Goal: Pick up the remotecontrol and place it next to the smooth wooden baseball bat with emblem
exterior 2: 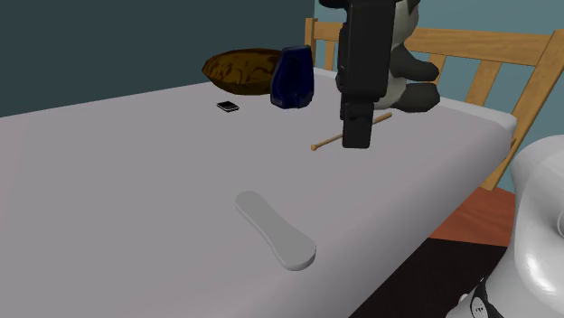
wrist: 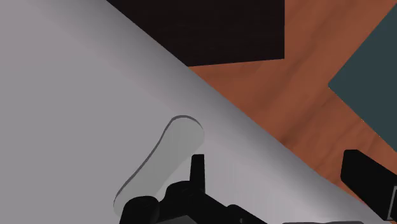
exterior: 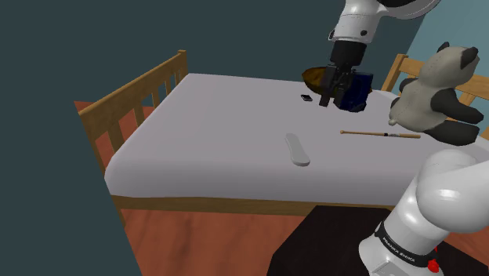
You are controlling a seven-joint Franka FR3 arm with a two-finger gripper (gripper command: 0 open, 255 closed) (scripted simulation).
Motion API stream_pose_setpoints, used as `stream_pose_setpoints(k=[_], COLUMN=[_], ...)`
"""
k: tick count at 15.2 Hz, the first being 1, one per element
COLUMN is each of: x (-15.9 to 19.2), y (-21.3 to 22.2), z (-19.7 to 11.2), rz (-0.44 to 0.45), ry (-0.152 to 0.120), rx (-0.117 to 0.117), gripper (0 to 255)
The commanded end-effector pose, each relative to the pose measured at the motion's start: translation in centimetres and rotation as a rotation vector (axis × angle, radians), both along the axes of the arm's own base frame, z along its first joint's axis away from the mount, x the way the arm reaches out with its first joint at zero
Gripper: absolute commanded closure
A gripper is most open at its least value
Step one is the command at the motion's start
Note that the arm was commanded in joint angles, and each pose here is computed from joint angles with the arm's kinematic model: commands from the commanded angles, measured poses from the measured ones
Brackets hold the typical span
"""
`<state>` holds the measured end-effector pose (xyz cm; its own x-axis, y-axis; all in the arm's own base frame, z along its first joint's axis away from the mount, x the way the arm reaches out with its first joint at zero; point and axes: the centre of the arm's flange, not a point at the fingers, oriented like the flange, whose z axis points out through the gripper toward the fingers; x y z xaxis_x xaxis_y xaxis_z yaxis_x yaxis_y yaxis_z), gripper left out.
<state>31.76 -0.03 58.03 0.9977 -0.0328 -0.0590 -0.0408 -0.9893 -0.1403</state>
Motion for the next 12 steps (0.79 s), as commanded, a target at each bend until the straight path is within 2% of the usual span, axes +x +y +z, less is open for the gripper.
stream_pose_setpoints(k=[1, 12], x=[0.0, 6.4], y=[0.0, -3.4], z=[0.0, -11.7], rz=[0.0, -0.358], ry=[0.0, -0.003], rx=[0.0, -0.076], gripper=[0, 0])
